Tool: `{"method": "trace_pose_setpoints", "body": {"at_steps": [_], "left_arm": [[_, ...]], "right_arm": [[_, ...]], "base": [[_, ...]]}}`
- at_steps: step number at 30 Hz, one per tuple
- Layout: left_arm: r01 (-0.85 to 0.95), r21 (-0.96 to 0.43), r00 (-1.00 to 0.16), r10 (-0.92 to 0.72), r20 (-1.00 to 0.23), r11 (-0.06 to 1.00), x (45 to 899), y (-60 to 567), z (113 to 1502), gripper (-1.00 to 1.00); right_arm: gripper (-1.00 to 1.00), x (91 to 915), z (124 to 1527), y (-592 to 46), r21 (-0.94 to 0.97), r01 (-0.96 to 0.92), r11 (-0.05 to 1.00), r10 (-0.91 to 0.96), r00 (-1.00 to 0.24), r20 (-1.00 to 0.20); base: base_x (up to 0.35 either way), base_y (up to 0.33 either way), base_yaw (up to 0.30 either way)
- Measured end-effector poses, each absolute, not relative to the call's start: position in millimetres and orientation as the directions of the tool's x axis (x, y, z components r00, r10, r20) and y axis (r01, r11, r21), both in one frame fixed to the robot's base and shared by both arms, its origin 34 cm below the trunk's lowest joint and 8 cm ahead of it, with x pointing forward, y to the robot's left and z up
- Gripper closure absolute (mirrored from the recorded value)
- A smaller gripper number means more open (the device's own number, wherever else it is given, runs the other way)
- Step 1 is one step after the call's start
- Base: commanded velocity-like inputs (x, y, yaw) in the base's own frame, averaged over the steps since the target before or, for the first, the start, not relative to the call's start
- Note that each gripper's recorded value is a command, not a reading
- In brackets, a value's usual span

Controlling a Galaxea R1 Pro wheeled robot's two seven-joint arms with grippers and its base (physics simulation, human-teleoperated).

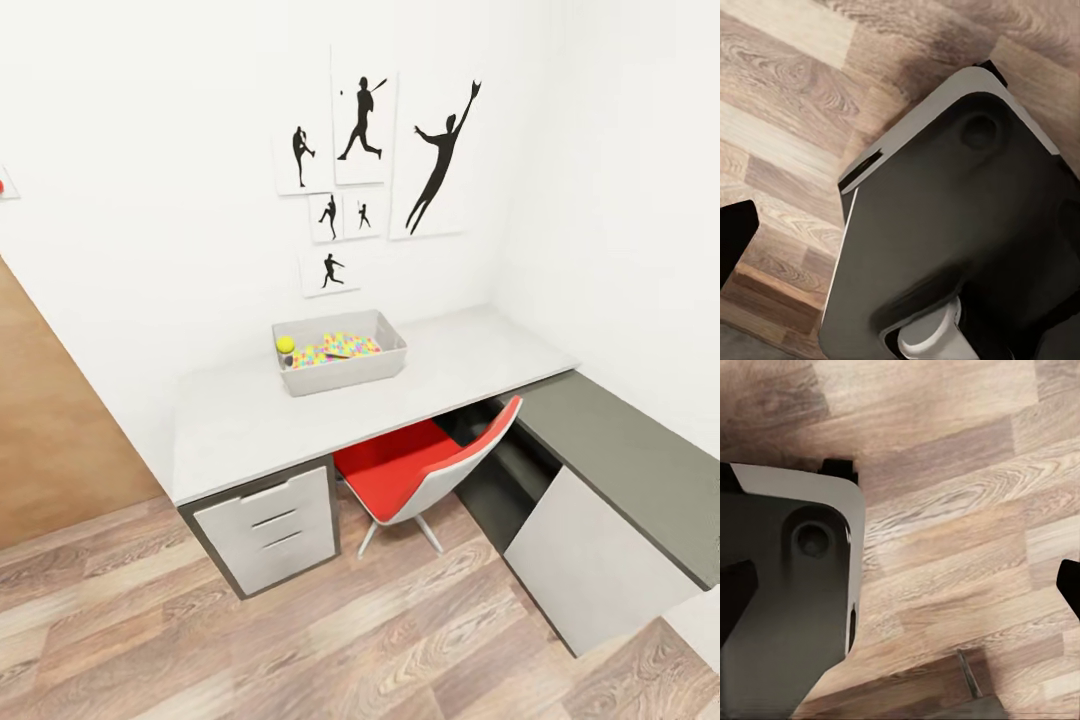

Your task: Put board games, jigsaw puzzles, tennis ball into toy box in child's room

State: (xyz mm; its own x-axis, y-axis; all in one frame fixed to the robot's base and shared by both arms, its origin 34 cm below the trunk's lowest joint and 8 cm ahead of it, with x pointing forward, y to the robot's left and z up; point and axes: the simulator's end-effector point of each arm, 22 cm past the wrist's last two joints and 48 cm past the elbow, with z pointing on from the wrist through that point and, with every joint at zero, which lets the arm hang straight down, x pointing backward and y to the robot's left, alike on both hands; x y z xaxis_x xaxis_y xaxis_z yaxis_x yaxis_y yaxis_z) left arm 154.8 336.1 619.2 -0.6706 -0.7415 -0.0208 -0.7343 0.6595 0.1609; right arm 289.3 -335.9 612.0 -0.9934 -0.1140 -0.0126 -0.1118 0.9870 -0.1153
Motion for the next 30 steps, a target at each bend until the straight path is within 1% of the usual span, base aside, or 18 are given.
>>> {"method": "trace_pose_setpoints", "body": {"at_steps": [1, 5, 7, 8, 9, 13, 18, 30], "left_arm": [[-0.729, 0.172, -0.675, -0.737, -0.027, 0.662, 150, 338, 619, -1.00], [-0.721, 0.203, -0.676, -0.737, 0.000, 0.662, 124, 335, 619, -1.00], [-0.718, 0.224, -0.671, -0.741, 0.032, 0.659, 104, 329, 620, -1.00], [-0.713, 0.242, -0.664, -0.745, 0.068, 0.658, 85, 322, 621, -1.00], [-0.709, 0.257, -0.656, -0.748, 0.100, 0.657, 68, 313, 622, -1.00], [-0.701, 0.278, -0.646, -0.750, 0.142, 0.657, 45, 304, 625, -1.00], [-0.698, 0.287, -0.644, -0.750, 0.151, 0.657, 39, 304, 627, -1.00], [-0.696, 0.288, -0.644, -0.749, 0.154, 0.658, 37, 303, 627, -1.00]], "right_arm": [[-1.00, 272, 609, -334, -0.110, -0.115, 0.987, -0.117, -0.993, -0.005], [-1.00, 247, 606, -333, -0.102, -0.118, 0.988, -0.118, -0.993, 0.004], [-1.00, 238, 606, -337, -0.105, -0.116, 0.988, -0.116, -0.993, 0.007], [-1.00, 226, 607, -341, -0.107, -0.109, 0.988, -0.108, -0.994, 0.016], [-1.00, 218, 607, -341, -0.106, -0.100, 0.989, -0.101, -0.995, 0.001], [-1.00, 219, 608, -335, -0.096, -0.097, 0.991, -0.105, -0.991, -0.080], [-1.00, 222, 609, -334, -0.097, -0.095, 0.991, -0.106, -0.988, -0.113], [-1.00, 211, 609, -330, -0.092, -0.090, 0.992, -0.100, -0.989, -0.112]], "base": [[0.000, 0.000, -0.123], [0.000, 0.000, -0.123], [0.000, 0.000, -0.124], [0.000, 0.000, -0.116], [0.000, 0.000, -0.100], [0.000, 0.000, -0.046], [0.000, 0.000, -0.010], [0.000, 0.000, -0.001]]}}
